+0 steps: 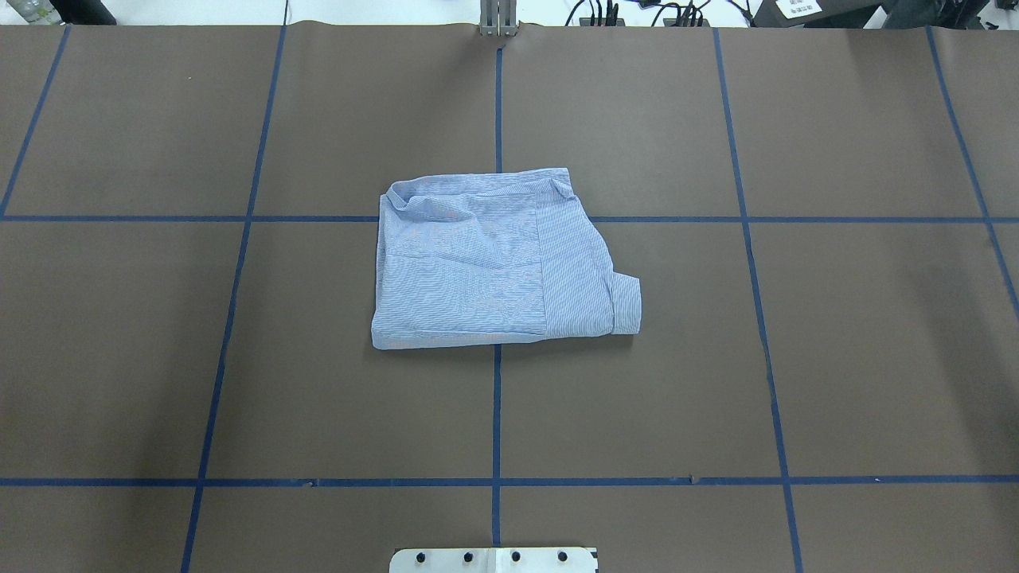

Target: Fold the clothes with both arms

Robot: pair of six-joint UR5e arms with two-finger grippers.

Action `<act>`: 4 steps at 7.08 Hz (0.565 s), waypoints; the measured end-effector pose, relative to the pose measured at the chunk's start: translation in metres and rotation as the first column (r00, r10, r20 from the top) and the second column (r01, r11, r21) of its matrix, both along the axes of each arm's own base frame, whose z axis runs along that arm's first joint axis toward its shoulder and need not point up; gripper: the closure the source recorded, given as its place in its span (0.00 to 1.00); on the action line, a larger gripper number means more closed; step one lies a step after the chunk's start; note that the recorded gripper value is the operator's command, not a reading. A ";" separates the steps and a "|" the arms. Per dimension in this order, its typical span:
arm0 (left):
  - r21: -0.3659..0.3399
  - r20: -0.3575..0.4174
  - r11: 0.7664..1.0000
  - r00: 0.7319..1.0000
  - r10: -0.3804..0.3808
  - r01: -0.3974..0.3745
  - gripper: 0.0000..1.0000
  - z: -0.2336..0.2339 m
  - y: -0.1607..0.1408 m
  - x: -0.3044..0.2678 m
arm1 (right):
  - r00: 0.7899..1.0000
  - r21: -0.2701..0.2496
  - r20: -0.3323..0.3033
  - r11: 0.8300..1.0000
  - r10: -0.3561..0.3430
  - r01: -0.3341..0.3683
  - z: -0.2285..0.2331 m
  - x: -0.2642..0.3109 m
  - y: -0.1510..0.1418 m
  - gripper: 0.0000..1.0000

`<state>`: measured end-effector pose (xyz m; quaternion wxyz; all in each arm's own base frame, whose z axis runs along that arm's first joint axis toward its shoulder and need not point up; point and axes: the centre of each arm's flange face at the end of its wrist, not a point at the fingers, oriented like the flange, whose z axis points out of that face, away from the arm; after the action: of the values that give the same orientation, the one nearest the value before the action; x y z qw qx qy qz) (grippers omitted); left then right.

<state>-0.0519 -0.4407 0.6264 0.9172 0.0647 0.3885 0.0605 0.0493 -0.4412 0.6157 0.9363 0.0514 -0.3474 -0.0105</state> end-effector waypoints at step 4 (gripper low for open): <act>0.003 -0.001 1.000 1.000 0.000 0.000 0.00 -0.001 0.000 0.000 | 1.000 0.002 0.001 1.000 -0.001 0.001 -0.001 0.000 0.000 0.00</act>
<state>-0.0520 -0.4407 0.6250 0.9168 0.0661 0.3890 0.0609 0.0489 -0.4413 0.6150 0.9361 0.0522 -0.3476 -0.0114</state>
